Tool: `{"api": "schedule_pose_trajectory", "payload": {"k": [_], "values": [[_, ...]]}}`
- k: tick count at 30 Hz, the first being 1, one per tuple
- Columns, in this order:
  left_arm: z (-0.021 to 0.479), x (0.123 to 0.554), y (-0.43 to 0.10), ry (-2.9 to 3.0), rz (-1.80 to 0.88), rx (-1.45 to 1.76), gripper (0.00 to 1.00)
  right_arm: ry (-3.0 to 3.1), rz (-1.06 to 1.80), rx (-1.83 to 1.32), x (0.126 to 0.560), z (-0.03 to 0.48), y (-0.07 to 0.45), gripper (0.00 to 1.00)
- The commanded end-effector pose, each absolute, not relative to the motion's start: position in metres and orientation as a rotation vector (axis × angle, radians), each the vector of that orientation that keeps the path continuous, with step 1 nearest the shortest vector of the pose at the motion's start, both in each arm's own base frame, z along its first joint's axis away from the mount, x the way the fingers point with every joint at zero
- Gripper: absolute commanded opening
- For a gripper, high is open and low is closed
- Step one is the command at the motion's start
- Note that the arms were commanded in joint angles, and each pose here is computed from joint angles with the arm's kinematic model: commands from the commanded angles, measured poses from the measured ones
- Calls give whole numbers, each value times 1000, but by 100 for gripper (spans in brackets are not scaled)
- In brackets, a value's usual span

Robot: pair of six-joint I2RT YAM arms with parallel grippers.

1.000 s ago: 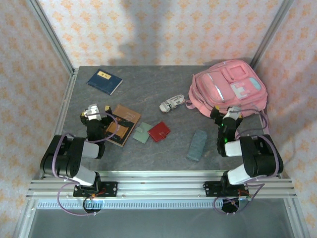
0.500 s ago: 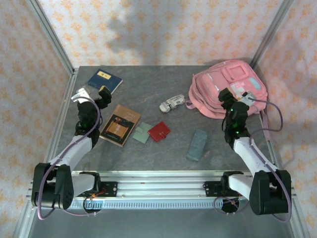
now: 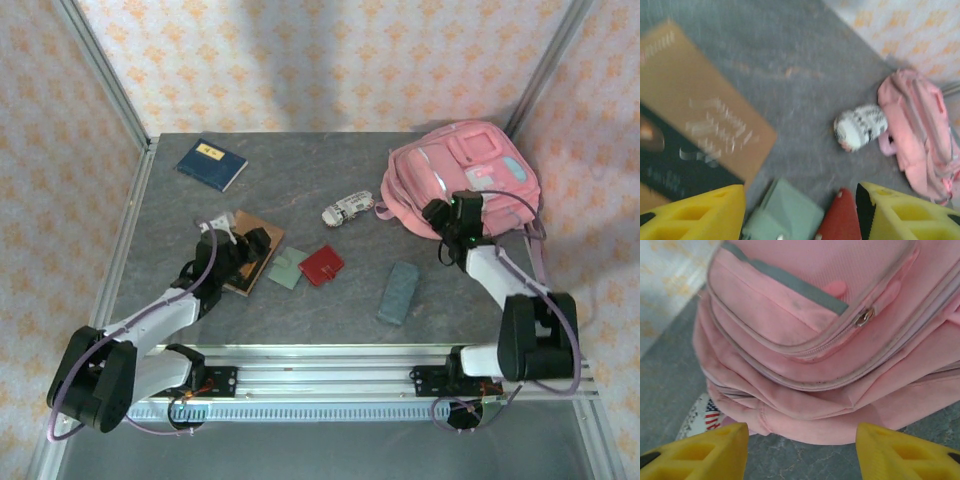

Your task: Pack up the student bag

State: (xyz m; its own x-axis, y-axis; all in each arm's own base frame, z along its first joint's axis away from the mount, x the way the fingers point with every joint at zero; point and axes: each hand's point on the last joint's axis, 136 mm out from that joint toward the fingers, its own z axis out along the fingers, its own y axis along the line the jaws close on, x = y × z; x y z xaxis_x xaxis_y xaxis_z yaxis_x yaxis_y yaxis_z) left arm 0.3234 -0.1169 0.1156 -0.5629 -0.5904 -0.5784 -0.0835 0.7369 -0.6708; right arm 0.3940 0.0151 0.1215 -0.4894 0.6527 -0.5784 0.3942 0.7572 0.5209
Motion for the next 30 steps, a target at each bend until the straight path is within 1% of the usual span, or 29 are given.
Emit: {"api": "schedule_pose_trajectory", "payload": {"k": [1, 4, 9, 10, 12, 14, 16, 20, 24, 30], "values": [[110, 315, -128, 2097, -813, -541, 62, 2154, 431, 749, 425, 137, 28, 60], [107, 311, -135, 2114, -827, -531, 64, 2206, 416, 741, 453, 129, 36, 62], [106, 309, -137, 2134, -810, -521, 65, 2339, 406, 708, 488, 92, 61, 62], [105, 309, -136, 2140, -798, -524, 65, 2360, 408, 702, 492, 84, 67, 62], [102, 308, -133, 2153, -776, -533, 65, 2419, 445, 670, 499, 66, 89, 57], [100, 306, -130, 2162, -758, -544, 67, 2466, 484, 644, 501, 51, 111, 56], [98, 305, -129, 2165, -753, -553, 67, 2504, 526, 611, 501, 39, 134, 52], [98, 304, -128, 2159, -757, -563, 68, 2564, 630, 501, 492, 26, 198, 50], [101, 306, -128, 2154, -755, -564, 68, 2578, 709, 432, 484, 28, 247, 50], [108, 314, -135, 2161, -768, -542, 69, 2545, 848, 359, 489, 48, 306, 50]]}}
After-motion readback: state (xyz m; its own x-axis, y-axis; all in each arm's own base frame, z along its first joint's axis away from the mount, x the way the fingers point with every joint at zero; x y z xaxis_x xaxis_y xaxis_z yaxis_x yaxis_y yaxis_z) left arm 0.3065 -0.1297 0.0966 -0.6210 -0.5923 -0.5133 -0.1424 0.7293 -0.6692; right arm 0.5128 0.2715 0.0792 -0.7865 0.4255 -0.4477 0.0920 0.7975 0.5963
